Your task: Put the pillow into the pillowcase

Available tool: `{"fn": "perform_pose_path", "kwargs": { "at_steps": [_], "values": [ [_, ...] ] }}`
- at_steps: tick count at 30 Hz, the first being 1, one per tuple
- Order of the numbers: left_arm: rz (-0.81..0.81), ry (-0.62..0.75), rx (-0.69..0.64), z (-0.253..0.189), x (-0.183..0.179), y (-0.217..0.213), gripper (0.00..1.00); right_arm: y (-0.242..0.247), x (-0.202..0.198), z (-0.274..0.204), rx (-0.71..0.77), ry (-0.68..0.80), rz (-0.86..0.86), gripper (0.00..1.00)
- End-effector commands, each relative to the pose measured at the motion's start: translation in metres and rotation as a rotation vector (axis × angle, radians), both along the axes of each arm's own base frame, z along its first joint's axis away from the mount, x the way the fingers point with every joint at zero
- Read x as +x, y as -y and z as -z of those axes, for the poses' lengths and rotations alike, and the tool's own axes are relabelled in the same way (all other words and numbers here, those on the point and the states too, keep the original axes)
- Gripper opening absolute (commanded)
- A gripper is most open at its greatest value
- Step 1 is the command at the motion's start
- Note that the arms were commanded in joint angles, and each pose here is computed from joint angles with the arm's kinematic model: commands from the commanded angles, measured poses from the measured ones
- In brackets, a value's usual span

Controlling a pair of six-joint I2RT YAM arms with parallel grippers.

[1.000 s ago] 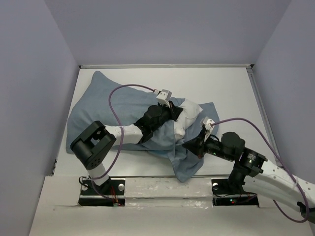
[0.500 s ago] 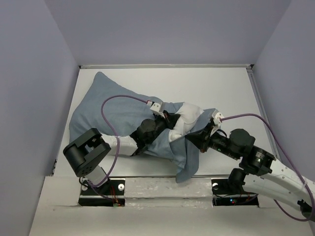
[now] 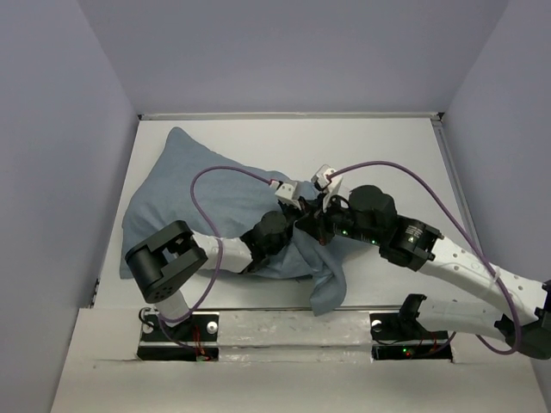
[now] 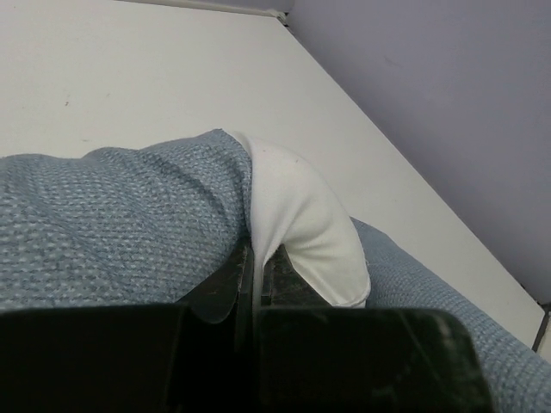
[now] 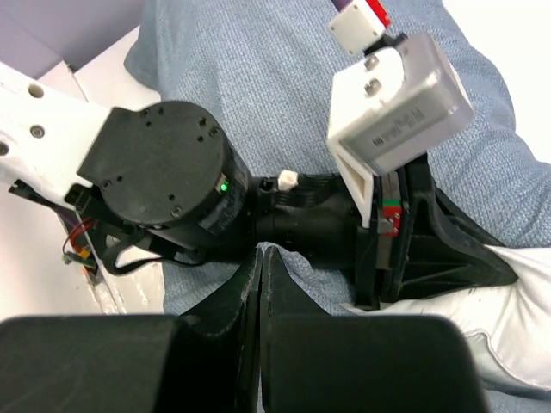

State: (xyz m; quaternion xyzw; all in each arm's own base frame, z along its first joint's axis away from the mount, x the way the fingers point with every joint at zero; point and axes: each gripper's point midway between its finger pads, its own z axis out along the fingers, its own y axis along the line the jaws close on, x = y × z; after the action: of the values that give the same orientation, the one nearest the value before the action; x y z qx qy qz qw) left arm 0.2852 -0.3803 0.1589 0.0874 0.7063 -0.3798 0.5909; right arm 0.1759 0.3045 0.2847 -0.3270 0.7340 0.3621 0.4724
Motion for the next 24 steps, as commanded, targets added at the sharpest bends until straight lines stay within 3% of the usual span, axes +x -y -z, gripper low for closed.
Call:
{"fn": "perform_pose_path", "kwargs": {
  "at_steps": [1,2,7,8,11,13,14,17,20,24],
  "values": [
    [-0.003,-0.199,0.207,0.09,-0.03,-0.037,0.0,-0.014,-0.039,-0.157,0.457,0.258,-0.179,0.0],
    [0.004,-0.155,0.089,0.048,-0.027,-0.041,0.0,-0.011,-0.036,-0.124,0.425,0.223,-0.152,0.0],
    [0.039,-0.113,-0.175,-0.033,-0.033,-0.078,0.03,-0.008,-0.041,-0.01,0.334,0.003,-0.113,0.0],
    [0.066,-0.083,-0.22,-0.057,-0.039,-0.081,0.16,-0.009,-0.045,0.017,0.321,-0.052,-0.121,0.0],
    [0.152,-0.066,-0.28,-0.085,-0.056,-0.08,0.3,-0.013,-0.044,0.06,0.277,-0.145,-0.098,0.0],
    [0.204,-0.081,-0.29,-0.09,-0.066,-0.077,0.41,-0.015,-0.044,0.073,0.252,-0.178,-0.09,0.0],
    [0.235,-0.097,-0.284,-0.091,-0.073,-0.076,0.54,-0.018,-0.048,0.074,0.26,-0.191,-0.106,0.0],
    [0.244,-0.118,-0.229,-0.089,-0.078,-0.079,0.77,-0.016,-0.049,0.08,0.252,-0.202,-0.1,0.0],
    [0.194,-0.059,-0.183,-0.121,-0.072,-0.088,0.82,-0.014,-0.052,0.081,0.247,-0.2,-0.103,0.0],
    [0.036,-0.076,0.052,-0.125,-0.04,-0.099,0.87,-0.012,-0.051,0.091,0.232,-0.214,-0.082,0.0]
  ]
}}
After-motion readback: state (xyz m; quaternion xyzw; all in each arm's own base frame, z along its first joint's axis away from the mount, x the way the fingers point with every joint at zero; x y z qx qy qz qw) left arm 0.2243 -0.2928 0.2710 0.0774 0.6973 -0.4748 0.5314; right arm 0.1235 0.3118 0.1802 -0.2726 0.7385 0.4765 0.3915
